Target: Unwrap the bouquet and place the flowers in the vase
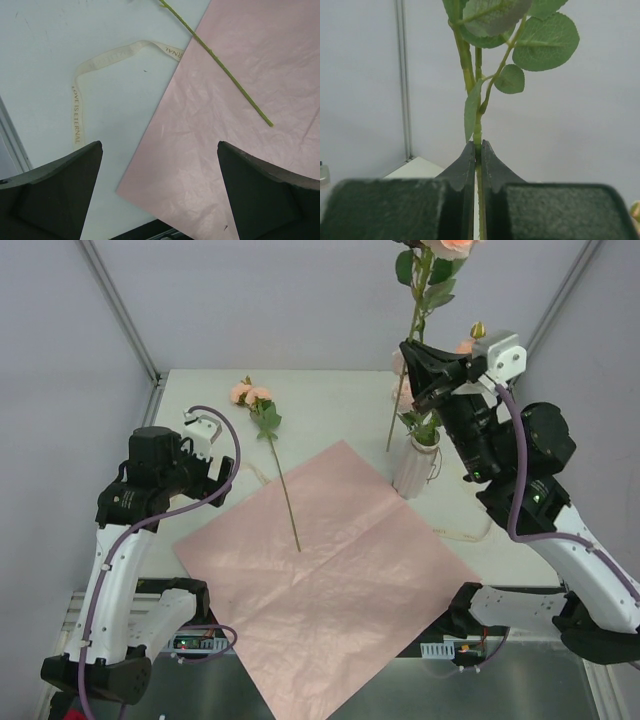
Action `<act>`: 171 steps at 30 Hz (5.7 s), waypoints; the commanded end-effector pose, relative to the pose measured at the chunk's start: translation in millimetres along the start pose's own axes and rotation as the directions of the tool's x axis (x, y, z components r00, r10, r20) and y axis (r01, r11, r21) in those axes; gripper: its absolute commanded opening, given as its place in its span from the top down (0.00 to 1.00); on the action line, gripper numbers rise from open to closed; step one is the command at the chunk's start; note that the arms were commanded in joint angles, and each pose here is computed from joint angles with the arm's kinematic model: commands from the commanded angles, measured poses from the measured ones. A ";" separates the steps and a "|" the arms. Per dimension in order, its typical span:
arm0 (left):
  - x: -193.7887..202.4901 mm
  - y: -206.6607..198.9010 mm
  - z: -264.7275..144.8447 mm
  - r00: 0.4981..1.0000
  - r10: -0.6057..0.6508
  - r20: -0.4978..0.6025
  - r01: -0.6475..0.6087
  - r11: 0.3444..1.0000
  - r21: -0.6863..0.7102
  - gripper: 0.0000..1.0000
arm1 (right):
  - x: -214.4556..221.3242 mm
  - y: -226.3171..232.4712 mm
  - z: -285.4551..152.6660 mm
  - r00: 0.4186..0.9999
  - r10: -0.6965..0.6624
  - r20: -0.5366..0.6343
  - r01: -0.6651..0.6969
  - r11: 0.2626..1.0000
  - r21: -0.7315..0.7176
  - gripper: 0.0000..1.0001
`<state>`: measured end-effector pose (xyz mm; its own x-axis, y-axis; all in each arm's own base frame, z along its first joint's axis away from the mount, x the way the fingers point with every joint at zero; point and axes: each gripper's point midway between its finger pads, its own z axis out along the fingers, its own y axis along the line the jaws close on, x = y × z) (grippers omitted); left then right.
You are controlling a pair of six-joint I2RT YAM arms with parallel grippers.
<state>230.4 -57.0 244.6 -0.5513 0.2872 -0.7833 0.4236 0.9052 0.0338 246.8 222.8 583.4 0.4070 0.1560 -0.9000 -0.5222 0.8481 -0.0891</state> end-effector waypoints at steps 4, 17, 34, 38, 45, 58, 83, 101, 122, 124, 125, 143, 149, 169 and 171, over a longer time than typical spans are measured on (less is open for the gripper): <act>-8.5 -1.4 -2.9 1.000 0.001 0.024 -0.001 1.000 0.014 0.01 | -30.7 -53.3 -38.8 0.988 -0.135 0.068 0.120 0.974 0.191 0.99; -18.3 -2.1 -3.0 1.000 -0.005 0.027 0.005 1.000 0.029 0.01 | -32.3 -107.7 -64.6 0.979 -0.179 0.099 0.120 0.896 0.427 0.99; -13.7 -1.9 -0.2 1.000 0.010 0.009 -0.010 0.999 0.035 0.01 | 7.5 -145.8 -50.7 0.990 -0.112 0.087 0.047 0.839 0.543 0.99; -12.3 -2.0 0.3 1.000 0.012 0.005 -0.012 0.999 0.036 0.01 | 20.4 -152.4 -50.0 0.993 -0.081 0.083 0.020 0.829 0.560 0.99; -10.0 -2.3 1.8 1.000 0.010 0.004 -0.010 0.999 0.036 0.01 | 59.0 -161.5 -41.4 0.999 -0.023 -0.029 0.036 0.804 0.594 0.99; -12.2 -0.7 -1.0 1.000 0.002 0.012 -0.002 1.000 0.021 0.01 | 147.5 -143.8 -70.1 0.945 0.175 -0.277 0.041 0.775 0.630 0.52; -48.9 13.5 -16.6 0.998 -0.028 0.064 0.031 0.998 -0.049 0.01 | 229.7 136.5 2.8 0.818 0.006 -0.575 -0.040 0.998 -0.048 0.32; -20.8 90.2 4.5 0.988 -0.156 0.004 0.152 0.958 -0.243 0.01 | 484.2 208.0 3.6 0.455 -0.055 -0.889 -0.116 0.986 -0.120 0.30; -6.7 75.1 26.1 0.992 -0.120 -0.034 0.116 0.987 -0.113 0.01 | 576.1 179.1 15.1 0.317 0.014 -0.948 -0.182 0.982 -0.046 0.39; -5.7 74.0 26.3 0.992 -0.121 -0.037 0.116 0.987 -0.109 0.01 | 579.1 178.9 13.8 0.311 0.015 -0.950 -0.179 0.983 -0.043 0.40; -5.0 73.5 26.5 0.992 -0.120 -0.038 0.115 0.988 -0.108 0.01 | 582.6 178.5 10.5 0.298 0.017 -0.954 -0.175 0.984 -0.037 0.42; -11.5 69.1 17.5 0.992 -0.122 -0.013 0.120 0.987 -0.104 0.01 | 598.4 166.3 0.4 0.247 0.024 -0.969 -0.104 0.995 -0.002 0.79; -15.7 66.6 7.7 0.993 -0.114 0.003 0.113 0.987 -0.110 0.01 | 582.5 158.7 4.9 0.273 -0.019 -0.962 -0.047 0.998 -0.034 0.99; -43.2 24.6 -34.6 0.989 -0.123 0.077 0.121 0.992 0.033 0.01 | 281.4 75.4 103.5 0.808 0.138 -0.573 -0.115 0.990 0.076 0.99; -40.8 17.5 -37.1 0.989 -0.122 0.088 0.118 0.992 0.055 0.01 | 261.3 69.6 102.5 0.838 0.136 -0.529 -0.115 0.991 0.073 0.99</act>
<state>250.6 -34.7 303.9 -0.5391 0.1392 -0.8306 0.3652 0.9274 -0.0816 403.2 389.5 313.4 -0.2914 -0.1360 -0.9469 -0.5065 0.8616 0.0321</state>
